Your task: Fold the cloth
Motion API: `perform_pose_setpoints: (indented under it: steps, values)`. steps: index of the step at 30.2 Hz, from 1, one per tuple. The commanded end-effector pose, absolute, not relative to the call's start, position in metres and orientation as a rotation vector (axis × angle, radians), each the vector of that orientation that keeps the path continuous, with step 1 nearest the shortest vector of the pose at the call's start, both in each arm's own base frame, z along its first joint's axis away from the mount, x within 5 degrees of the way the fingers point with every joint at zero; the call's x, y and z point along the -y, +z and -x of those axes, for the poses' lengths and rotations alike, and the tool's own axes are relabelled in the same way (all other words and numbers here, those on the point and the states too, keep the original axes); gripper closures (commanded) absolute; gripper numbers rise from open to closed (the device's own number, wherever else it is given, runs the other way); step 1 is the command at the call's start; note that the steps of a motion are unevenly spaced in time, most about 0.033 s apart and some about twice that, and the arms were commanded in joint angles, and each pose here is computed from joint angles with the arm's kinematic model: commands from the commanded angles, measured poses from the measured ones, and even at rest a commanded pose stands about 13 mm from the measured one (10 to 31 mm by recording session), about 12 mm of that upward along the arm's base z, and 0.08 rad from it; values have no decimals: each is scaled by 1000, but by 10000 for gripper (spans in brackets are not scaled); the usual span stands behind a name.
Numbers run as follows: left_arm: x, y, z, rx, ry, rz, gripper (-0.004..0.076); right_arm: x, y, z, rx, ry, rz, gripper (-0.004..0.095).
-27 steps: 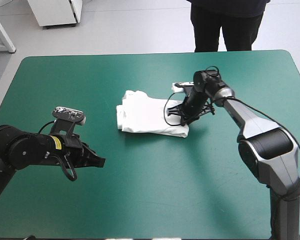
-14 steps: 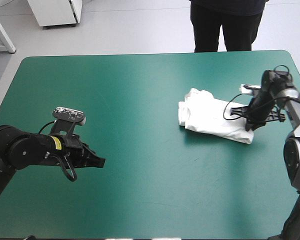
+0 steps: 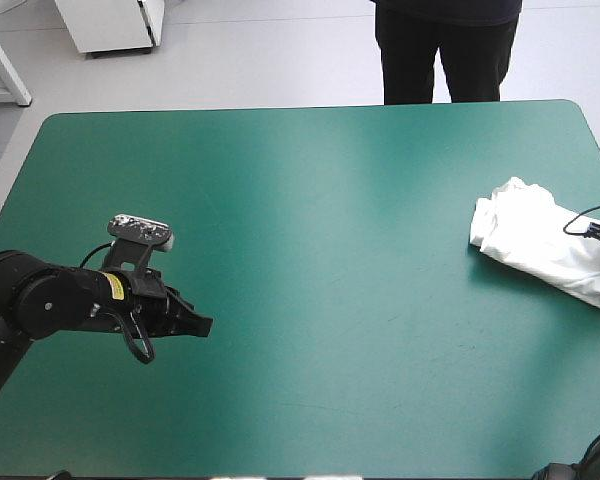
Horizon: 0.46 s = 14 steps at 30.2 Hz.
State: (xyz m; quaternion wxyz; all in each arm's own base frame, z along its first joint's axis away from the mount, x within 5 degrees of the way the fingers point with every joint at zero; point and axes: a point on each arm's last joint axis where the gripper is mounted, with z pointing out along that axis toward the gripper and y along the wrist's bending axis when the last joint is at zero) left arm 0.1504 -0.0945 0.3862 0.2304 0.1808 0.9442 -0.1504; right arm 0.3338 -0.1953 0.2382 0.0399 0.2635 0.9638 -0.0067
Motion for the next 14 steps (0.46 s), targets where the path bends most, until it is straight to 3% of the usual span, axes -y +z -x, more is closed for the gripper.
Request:
perform_pose_setpoints:
  steps: [1, 4, 10, 11, 14]
  values:
    - [93, 395, -144, -2585, -449, -502, 746, 193, 267, -327, -2883, -24, -805, 922]
    - [93, 395, -144, -2585, -449, -502, 746, 189, 267, -328, -2888, 41, -802, 819]
    - [93, 395, -144, -2585, -446, -502, 746, 184, 285, -322, -2833, 58, -807, 397]
    - [93, 395, -144, -2585, -446, -502, 746, 184, 291, -320, -2814, 52, -815, 355]
    - [93, 395, -144, -2585, -446, -502, 746, 183, 307, -312, -2754, 70, -844, 350]
